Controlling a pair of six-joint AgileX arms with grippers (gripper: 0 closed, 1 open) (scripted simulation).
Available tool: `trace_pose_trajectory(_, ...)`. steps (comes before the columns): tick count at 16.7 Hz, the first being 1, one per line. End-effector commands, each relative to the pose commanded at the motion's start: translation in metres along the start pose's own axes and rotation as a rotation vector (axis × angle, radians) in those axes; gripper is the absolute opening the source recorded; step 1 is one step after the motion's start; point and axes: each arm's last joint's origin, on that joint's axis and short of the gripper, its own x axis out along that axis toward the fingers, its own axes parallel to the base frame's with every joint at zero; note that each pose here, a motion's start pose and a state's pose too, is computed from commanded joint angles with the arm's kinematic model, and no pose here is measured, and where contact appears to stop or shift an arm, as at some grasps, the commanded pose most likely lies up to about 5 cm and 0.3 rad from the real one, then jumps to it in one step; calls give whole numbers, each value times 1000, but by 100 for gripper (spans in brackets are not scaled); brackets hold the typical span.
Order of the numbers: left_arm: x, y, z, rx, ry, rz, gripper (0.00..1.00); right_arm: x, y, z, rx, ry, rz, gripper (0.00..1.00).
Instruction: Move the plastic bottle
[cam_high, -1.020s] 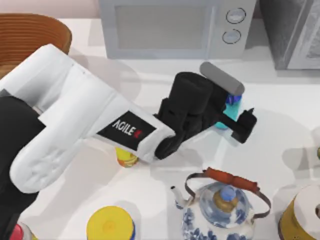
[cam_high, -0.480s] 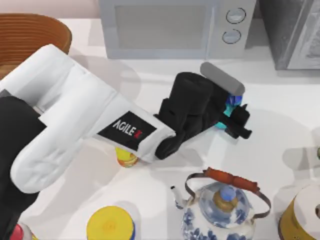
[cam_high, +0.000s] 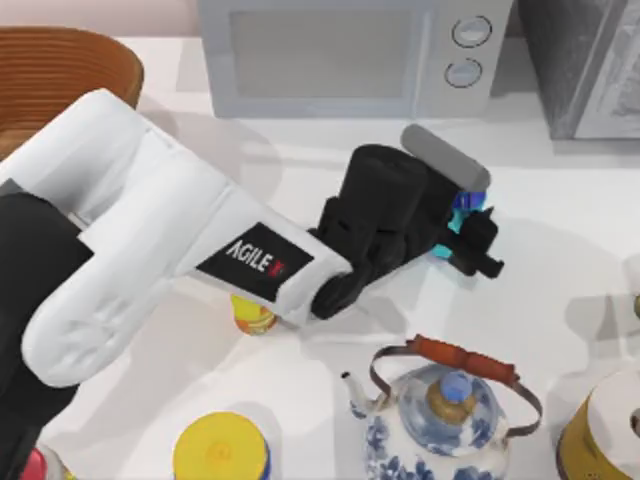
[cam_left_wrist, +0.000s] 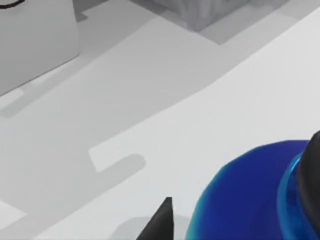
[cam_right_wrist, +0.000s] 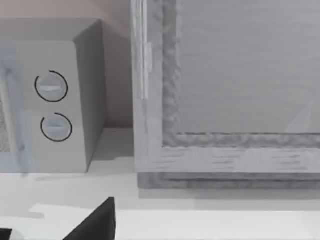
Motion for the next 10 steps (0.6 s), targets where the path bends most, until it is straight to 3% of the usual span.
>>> trace_pose_trajectory(8, -1, 2, 1, -2, -4, 6, 0, 0, 0, 0, 0, 0, 0, 100)
trace_pose_trajectory(10, -9, 5, 8, -36, -34, 44, 0, 0, 0, 0, 0, 0, 0, 100)
